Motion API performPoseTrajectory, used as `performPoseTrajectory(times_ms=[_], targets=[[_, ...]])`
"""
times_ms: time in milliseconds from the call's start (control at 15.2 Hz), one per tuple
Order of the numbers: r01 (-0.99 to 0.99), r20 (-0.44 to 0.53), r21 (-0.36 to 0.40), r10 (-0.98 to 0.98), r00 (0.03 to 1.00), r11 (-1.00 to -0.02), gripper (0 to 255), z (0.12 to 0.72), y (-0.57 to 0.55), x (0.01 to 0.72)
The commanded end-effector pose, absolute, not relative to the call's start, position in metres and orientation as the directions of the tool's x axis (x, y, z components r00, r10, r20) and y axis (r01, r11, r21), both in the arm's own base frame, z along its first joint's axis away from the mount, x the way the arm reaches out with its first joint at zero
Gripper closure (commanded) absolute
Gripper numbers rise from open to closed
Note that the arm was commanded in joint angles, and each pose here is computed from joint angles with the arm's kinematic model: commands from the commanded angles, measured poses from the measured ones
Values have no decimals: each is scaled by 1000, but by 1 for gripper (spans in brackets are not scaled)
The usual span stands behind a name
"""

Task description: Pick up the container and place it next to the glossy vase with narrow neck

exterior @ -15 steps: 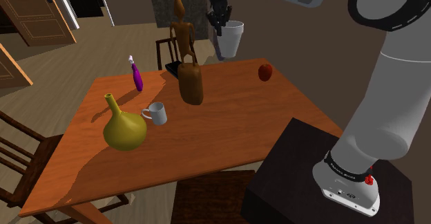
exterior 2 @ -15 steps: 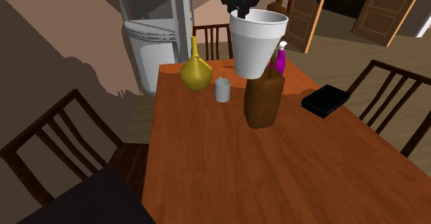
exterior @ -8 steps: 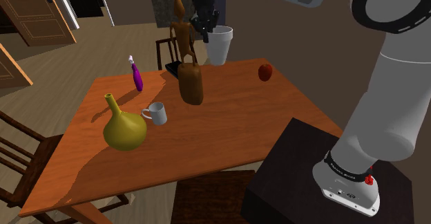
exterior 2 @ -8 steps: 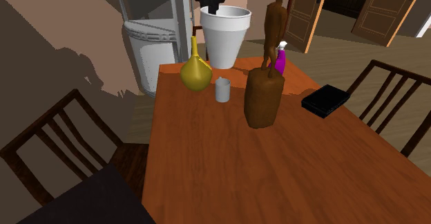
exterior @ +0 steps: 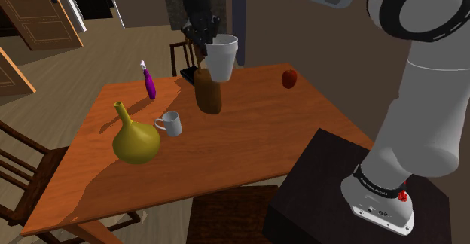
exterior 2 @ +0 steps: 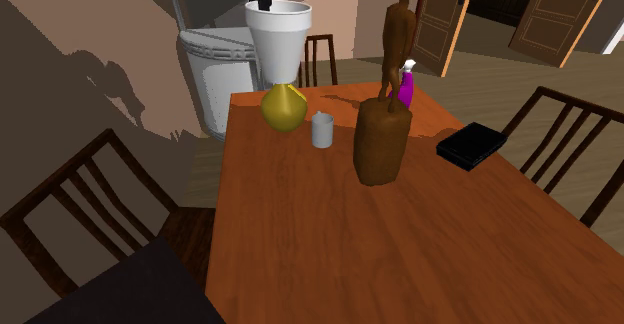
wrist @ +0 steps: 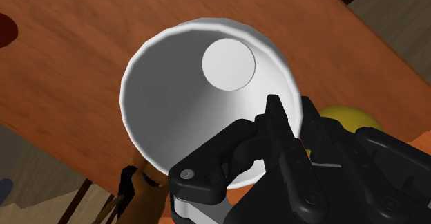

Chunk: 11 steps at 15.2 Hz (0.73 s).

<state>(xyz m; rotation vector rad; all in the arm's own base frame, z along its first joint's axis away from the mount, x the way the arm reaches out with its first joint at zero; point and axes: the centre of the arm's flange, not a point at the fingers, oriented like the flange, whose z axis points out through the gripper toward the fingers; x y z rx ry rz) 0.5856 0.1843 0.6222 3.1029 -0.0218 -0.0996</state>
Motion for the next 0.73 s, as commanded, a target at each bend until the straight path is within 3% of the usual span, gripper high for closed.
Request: performPoseTrajectory(times_ms=[0, 660], targets=[[-14, -63, 37, -16, 998, -999, 255, 622, 213, 584], [-14, -63, 37, -16, 998, -999, 255, 622, 344, 573]])
